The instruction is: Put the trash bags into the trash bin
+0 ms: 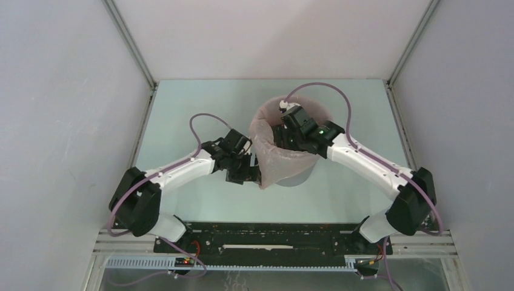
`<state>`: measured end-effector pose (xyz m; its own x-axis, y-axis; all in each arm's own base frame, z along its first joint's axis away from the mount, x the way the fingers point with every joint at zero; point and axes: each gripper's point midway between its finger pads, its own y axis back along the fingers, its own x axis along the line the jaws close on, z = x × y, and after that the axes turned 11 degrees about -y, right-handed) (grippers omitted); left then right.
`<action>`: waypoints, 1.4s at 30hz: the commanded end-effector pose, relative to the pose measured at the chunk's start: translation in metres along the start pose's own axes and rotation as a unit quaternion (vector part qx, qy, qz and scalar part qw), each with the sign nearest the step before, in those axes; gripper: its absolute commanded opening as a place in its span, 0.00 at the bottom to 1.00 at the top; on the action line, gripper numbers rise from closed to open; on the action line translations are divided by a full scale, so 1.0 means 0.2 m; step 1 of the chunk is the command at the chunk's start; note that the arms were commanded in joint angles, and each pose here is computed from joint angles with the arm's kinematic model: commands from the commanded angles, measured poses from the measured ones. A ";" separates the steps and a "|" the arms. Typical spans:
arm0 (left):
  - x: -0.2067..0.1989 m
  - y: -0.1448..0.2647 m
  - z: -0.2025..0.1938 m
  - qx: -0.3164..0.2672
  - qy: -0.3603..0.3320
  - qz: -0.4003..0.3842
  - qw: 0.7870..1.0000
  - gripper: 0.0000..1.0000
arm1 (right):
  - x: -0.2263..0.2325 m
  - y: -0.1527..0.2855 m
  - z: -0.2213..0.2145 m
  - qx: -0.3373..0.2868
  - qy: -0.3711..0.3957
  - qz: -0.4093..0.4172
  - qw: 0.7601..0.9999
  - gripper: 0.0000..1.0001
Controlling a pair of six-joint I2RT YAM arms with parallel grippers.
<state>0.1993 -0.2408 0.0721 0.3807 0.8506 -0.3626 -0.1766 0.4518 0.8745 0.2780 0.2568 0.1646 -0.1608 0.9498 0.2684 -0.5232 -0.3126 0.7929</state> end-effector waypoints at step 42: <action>0.14 0.49 -0.15 -0.171 0.057 0.032 0.983 0.84 | 0.25 0.44 0.34 -0.130 0.080 0.023 0.988 0.81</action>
<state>0.1629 -0.1770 0.1291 0.3459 0.8720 -0.3463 -0.4357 0.4762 0.7638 0.2698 0.2526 0.2669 -0.2550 0.9397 0.2278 -0.6715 -0.3416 0.6576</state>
